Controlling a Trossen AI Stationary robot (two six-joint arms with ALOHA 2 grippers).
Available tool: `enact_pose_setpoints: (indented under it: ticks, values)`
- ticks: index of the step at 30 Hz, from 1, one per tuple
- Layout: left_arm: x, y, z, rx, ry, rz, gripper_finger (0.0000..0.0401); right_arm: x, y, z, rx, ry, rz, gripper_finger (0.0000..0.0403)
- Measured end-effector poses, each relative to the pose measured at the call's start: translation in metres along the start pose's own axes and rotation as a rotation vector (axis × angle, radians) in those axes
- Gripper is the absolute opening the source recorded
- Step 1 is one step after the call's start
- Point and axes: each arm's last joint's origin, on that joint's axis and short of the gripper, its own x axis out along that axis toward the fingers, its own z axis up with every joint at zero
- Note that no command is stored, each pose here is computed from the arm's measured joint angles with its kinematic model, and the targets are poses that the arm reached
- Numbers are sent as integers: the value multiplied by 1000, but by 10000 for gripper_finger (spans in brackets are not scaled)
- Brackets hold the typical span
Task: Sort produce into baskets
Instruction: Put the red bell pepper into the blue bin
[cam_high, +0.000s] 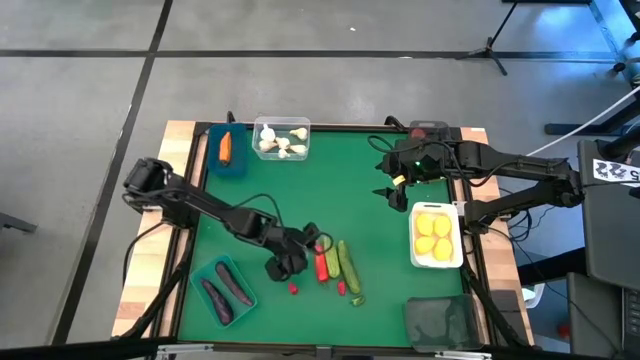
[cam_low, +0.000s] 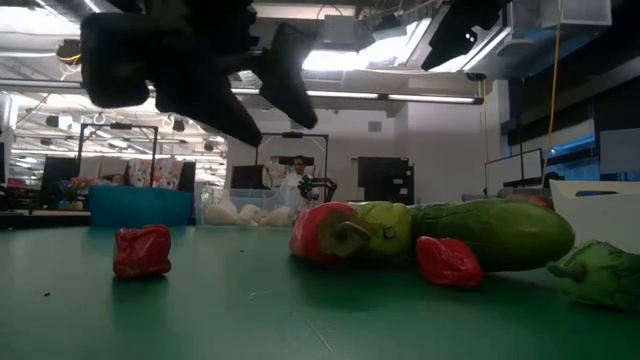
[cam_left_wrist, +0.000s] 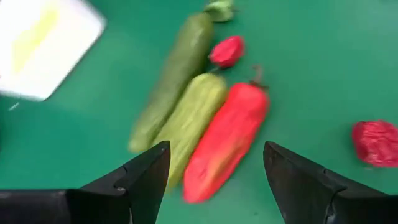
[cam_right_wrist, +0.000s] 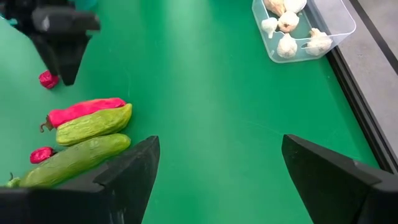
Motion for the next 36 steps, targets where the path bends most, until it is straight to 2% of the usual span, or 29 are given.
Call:
enact_pose_setpoints:
  ticks: [4,9,14,25,36]
  values:
    - [13,-3,-1,88,35,-75,253,0,0,0,2,1,0,335]
    - [23,-3,-4,231,52,-84,251,0,0,0,2,0,0,335]
    - [31,5,-7,243,51,-78,243,0,0,0,2,0,0,335]
    - [47,0,-15,365,67,-114,237,0,0,0,2,2,0,335]
    - [65,3,-27,369,73,-129,237,0,0,0,2,5,0,335]
